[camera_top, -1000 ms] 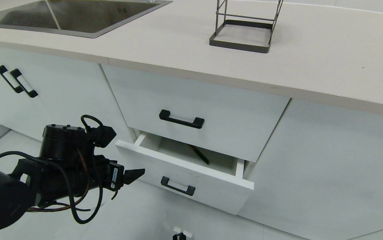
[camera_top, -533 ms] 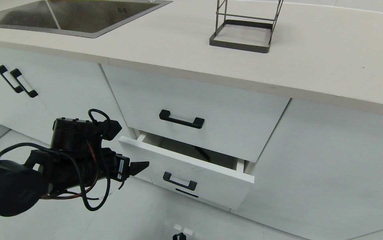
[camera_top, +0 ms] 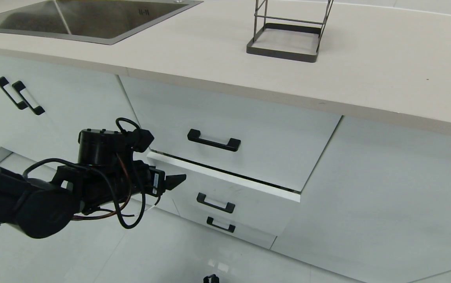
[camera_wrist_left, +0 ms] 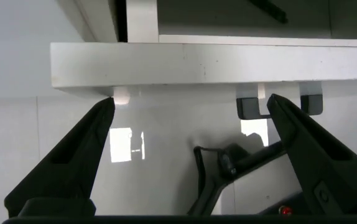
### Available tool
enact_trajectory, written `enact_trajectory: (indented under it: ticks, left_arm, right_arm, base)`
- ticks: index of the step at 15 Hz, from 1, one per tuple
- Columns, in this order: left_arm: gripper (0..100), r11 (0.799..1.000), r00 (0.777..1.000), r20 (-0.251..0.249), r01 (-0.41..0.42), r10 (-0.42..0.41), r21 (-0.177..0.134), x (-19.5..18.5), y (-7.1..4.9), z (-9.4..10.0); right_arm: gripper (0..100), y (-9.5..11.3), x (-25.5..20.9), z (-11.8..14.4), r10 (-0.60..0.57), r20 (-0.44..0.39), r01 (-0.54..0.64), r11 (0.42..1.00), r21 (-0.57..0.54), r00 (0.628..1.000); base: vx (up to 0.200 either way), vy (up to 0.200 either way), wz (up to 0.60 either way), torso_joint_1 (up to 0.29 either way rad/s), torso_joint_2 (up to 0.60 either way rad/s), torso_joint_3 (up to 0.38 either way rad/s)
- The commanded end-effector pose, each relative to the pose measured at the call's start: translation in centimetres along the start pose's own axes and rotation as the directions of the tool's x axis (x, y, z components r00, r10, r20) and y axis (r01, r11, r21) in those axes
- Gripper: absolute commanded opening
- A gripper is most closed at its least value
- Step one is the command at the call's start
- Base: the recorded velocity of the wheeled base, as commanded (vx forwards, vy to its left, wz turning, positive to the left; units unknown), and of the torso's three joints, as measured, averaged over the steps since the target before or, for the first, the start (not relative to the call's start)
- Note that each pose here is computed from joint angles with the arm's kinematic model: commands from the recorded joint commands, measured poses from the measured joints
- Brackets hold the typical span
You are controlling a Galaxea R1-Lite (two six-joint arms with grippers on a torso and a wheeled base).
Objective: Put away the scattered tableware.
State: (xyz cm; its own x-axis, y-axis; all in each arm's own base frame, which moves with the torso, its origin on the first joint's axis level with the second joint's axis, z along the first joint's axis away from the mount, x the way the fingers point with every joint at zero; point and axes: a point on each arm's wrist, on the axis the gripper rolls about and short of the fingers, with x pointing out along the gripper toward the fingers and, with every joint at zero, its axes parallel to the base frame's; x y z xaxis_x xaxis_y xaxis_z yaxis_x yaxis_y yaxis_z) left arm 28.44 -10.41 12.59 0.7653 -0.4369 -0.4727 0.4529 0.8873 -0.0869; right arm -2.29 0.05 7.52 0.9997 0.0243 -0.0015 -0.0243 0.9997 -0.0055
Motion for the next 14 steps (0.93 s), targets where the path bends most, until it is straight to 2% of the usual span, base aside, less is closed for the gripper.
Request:
enact_trajectory:
  ticks: [1, 7, 10, 12, 14]
  left_arm:
    - [100, 1.0, 1.0, -0.023, -0.002, 0.002, -0.005, 0.7, 0.2, -0.5]
    - [100, 1.0, 1.0, 0.004, -0.003, 0.003, -0.003, 0.8, 0.2, 0.3]
    - [100, 1.0, 1.0, -0.001, 0.0, 0.0, 0.002, -0.5, 0.0, -0.4]
    - [100, 1.0, 0.999, 0.038, 0.003, -0.003, 0.011, -2.9, -0.5, -1.1]
    - [100, 0.998, 0.988, 0.152, -0.009, 0.001, 0.055, -6.8, -0.9, -2.4]
  right_arm:
    - [100, 0.0, 0.0, 0.0, 0.0, -0.002, 0.0, 1.0, -0.001, 1.0]
    - [100, 0.0, 0.0, 0.0, 0.0, -0.002, 0.0, 1.0, -0.001, 1.0]
    - [100, 0.0, 0.0, 0.0, 0.0, -0.002, 0.0, 1.0, 0.001, 1.0]
    - [100, 0.0, 0.0, 0.0, 0.0, 0.0, 0.0, 1.0, -0.002, 1.0]
    - [100, 0.0, 0.0, 0.0, 0.002, 0.001, -0.002, 1.0, -0.01, 1.0]
  base:
    - [0.0, 0.0, 0.0, 0.0, 0.0, 0.0]
    - [0.0, 0.0, 0.0, 0.0, 0.0, 0.0]
    - [0.0, 0.0, 0.0, 0.0, 0.0, 0.0]
    - [0.0, 0.0, 0.0, 0.0, 0.0, 0.0]
    - [0.0, 0.0, 0.0, 0.0, 0.0, 0.0]
